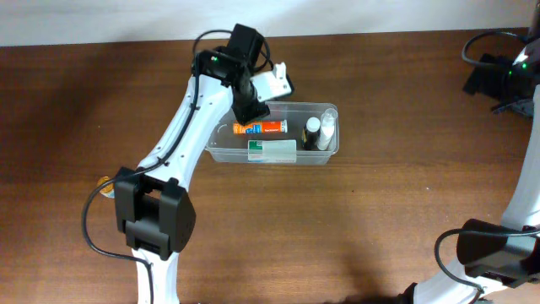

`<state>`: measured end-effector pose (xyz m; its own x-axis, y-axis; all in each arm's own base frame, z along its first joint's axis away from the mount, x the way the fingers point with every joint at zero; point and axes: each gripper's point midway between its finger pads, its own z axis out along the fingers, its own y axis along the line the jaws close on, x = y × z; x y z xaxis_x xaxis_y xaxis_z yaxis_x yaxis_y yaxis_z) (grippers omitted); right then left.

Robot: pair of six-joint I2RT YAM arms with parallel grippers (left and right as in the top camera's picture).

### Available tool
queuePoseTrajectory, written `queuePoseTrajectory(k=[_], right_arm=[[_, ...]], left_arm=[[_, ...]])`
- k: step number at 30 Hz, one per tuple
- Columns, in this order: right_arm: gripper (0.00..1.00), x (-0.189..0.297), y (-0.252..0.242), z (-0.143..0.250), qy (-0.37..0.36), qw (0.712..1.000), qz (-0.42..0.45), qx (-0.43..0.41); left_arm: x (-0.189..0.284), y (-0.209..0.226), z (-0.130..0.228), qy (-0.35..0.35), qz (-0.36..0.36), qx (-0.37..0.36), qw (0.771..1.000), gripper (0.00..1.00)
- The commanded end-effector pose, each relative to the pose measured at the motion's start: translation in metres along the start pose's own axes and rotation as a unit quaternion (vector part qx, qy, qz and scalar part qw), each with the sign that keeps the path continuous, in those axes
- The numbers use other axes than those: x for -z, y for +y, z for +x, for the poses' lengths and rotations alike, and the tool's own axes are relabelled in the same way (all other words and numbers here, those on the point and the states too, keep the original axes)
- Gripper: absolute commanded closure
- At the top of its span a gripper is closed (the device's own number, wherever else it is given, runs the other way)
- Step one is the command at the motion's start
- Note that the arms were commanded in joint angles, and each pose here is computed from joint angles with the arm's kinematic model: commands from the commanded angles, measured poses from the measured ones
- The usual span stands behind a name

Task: Pack container
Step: 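Carry the medicine box over the container and lower it inside, then release the box and move the left gripper to the amber bottle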

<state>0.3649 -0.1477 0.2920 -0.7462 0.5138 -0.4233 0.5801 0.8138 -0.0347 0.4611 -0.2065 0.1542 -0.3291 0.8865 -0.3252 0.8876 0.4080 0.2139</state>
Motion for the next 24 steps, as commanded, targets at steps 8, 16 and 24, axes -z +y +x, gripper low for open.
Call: queuePoseTrajectory(k=[8,16,24], right_arm=[[0.02,0.003,-0.004,-0.002,-0.007,1.000,0.004,-0.007],[0.02,0.003,-0.004,-0.002,-0.007,1.000,0.004,-0.007],[0.02,0.003,-0.004,-0.002,-0.007,1.000,0.004,-0.007]], left_arm=[[0.081,0.049,0.078,0.028,-0.035,0.313,0.949,0.29],[0.100,0.057,0.170,0.102,-0.018,0.447,0.889,0.31],[0.106,0.054,0.230,0.144,-0.004,0.519,0.843,0.31]])
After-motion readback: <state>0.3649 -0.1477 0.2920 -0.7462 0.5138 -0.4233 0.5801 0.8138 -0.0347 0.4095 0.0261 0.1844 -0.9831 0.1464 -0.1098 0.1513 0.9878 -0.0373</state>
